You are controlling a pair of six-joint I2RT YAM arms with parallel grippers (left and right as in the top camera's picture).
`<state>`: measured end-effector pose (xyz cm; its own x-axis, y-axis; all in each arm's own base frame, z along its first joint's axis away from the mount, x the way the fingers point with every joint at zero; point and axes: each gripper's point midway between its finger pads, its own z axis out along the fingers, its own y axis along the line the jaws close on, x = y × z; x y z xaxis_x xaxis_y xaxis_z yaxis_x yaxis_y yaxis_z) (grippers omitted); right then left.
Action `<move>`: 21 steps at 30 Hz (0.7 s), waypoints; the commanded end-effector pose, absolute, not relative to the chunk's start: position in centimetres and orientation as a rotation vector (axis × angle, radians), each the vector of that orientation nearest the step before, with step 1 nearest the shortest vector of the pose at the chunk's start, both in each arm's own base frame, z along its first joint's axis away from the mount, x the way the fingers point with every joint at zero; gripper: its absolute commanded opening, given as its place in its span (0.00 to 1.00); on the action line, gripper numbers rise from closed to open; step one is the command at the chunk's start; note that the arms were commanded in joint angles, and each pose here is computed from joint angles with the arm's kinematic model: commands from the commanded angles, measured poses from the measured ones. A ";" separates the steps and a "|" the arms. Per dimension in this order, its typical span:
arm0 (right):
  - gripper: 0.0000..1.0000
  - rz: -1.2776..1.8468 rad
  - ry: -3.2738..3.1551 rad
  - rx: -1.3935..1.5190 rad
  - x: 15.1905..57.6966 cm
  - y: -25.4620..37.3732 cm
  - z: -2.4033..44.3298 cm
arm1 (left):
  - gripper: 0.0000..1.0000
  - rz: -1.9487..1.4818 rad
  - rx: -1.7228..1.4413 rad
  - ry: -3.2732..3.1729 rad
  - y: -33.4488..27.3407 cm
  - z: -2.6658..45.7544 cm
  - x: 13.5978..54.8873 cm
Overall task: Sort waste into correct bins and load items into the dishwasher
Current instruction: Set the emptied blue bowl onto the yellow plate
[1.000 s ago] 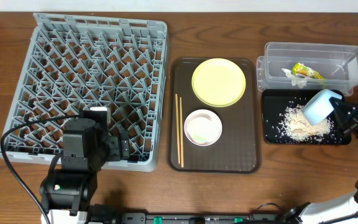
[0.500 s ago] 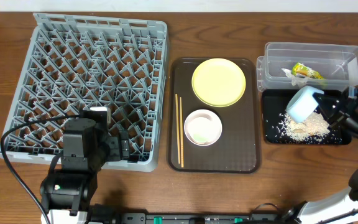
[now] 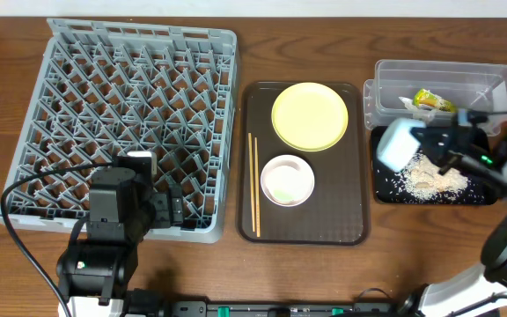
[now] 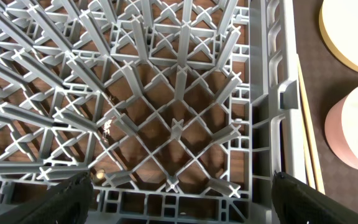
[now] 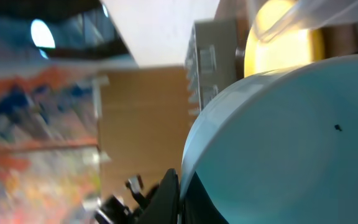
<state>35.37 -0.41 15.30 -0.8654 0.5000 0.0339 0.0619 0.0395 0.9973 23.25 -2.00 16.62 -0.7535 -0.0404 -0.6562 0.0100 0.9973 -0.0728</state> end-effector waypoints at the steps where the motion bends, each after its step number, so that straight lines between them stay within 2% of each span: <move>1: 0.01 1.768 2.065 0.300 35.1 2.6 17.5 | 0.92 -0.097 -0.042 2.399 -1.9 17.5 23.5; 4: 0.01 1.491 2.226 0.045 35.5 6.4 18.0 | 0.92 -0.097 -0.043 2.399 -1.9 17.5 23.5; 15: 0.01 0.529 2.344 -0.437 39.2 15.0 15.8 | 0.92 -0.097 -0.042 2.399 -1.9 17.5 23.5; 21: 0.01 0.267 2.258 -0.724 39.6 19.9 13.6 | 0.92 -0.097 -0.042 2.399 -1.9 17.5 23.5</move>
